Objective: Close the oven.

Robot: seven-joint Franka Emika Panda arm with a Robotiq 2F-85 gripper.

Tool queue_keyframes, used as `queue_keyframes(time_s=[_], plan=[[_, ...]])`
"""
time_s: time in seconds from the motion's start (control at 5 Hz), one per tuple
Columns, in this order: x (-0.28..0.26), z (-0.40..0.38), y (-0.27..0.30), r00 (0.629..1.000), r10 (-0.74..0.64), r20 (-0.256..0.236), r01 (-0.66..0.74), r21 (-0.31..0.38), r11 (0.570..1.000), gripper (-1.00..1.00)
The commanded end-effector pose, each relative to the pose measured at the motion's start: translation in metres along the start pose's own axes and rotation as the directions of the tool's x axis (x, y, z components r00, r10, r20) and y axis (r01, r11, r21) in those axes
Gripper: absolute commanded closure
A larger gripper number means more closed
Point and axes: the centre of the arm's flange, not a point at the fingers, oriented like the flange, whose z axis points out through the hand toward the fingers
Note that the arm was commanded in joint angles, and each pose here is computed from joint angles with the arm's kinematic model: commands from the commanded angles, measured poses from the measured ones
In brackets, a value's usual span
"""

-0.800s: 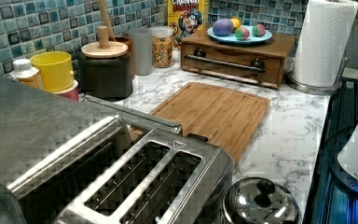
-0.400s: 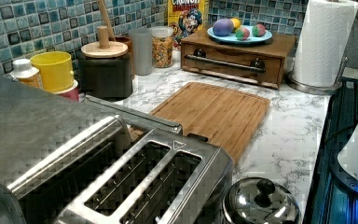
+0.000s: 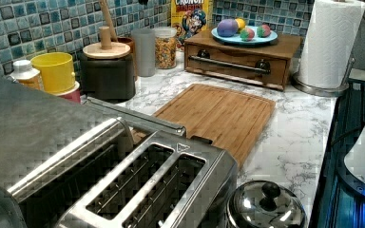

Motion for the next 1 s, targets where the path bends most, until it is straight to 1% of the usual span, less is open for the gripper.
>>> queue_keyframes(time_s=[0.2,0.4,0.6,0.8,1.0], plan=[[-0.026,0.045,0.071,0.984,-0.167,0.059,0.150,0.224,0.963,1.00],[-0.039,0.065,0.072,0.971,-0.238,0.037,0.213,0.334,0.918,1.00],[-0.036,0.101,0.059,0.929,-0.361,0.080,0.297,0.422,0.857,1.00],[-0.029,0.127,0.065,0.928,-0.365,0.076,0.284,0.489,0.824,1.00],[-0.023,0.154,0.075,0.934,-0.349,0.072,0.260,0.531,0.806,1.00]])
